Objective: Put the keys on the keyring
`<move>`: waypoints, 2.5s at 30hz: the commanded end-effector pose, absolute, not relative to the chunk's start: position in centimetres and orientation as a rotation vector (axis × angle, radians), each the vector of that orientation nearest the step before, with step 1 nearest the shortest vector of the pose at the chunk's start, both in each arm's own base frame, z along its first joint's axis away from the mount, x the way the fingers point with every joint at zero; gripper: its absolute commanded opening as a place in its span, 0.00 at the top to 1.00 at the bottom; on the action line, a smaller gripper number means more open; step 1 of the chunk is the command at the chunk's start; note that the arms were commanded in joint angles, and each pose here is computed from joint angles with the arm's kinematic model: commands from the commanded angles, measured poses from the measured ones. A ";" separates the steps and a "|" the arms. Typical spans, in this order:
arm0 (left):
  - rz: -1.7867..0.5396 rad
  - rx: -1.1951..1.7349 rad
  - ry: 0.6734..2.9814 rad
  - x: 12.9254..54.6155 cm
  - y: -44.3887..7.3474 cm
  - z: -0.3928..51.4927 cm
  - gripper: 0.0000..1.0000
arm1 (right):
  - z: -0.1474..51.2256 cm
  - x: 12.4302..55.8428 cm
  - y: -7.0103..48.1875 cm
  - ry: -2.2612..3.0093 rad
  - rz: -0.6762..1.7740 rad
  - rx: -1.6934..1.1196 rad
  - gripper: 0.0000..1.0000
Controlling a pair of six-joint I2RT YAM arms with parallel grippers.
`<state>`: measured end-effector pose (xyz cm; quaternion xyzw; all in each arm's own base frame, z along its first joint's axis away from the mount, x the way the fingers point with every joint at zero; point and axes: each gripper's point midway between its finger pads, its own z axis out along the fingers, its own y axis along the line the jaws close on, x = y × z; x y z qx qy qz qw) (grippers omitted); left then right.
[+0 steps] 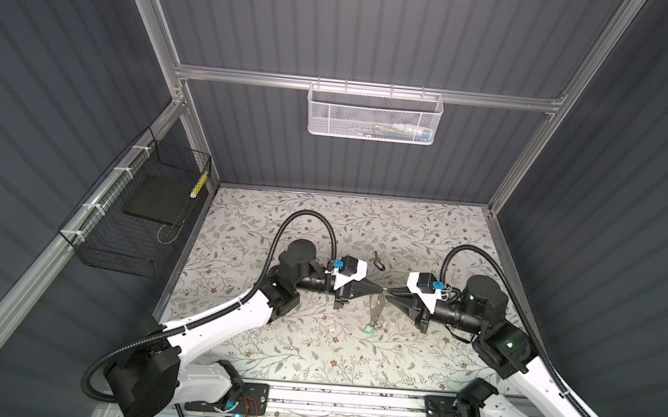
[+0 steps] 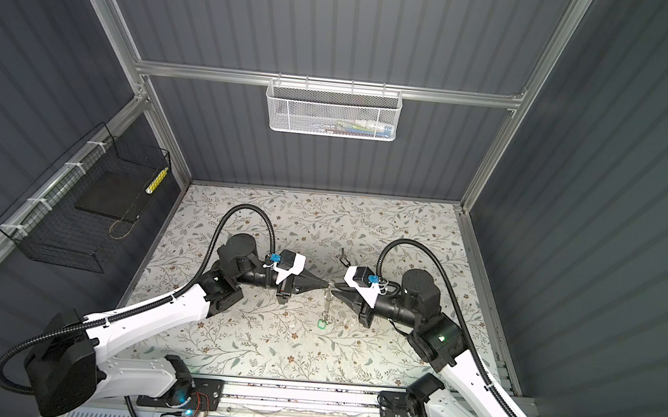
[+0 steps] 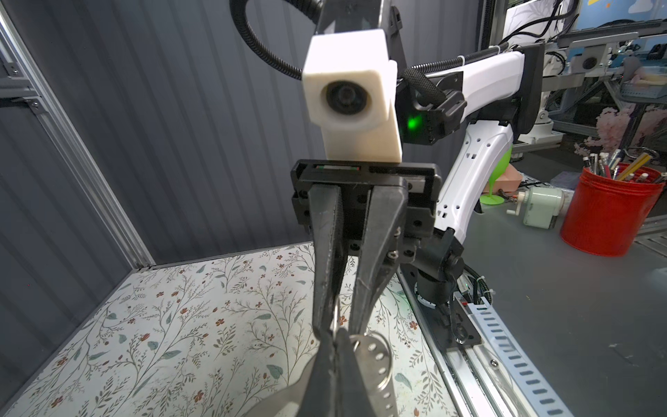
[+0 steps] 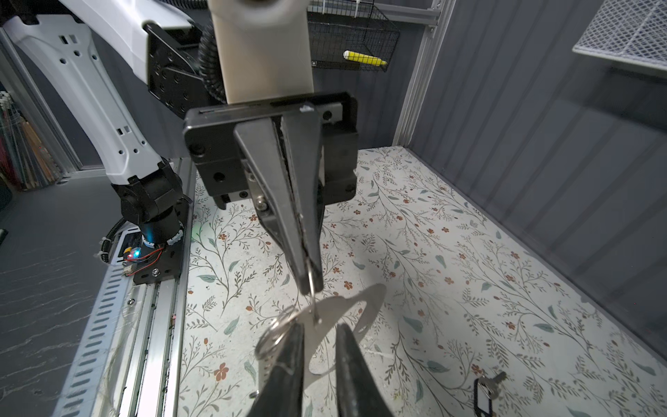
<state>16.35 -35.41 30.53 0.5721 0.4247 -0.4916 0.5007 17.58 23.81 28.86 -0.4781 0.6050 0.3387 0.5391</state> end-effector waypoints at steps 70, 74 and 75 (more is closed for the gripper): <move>-0.656 0.862 2.167 39.1 -38.2 16.2 0.57 | 22.1 23.9 15.5 2.000 0.510 -0.789 1.00; -0.678 0.812 2.267 41.9 -38.4 13.1 0.59 | 21.8 24.1 15.6 2.016 0.516 -0.809 1.00; -0.685 0.772 2.310 42.5 -38.2 12.4 0.60 | 21.7 24.1 15.6 2.021 0.516 -0.811 1.00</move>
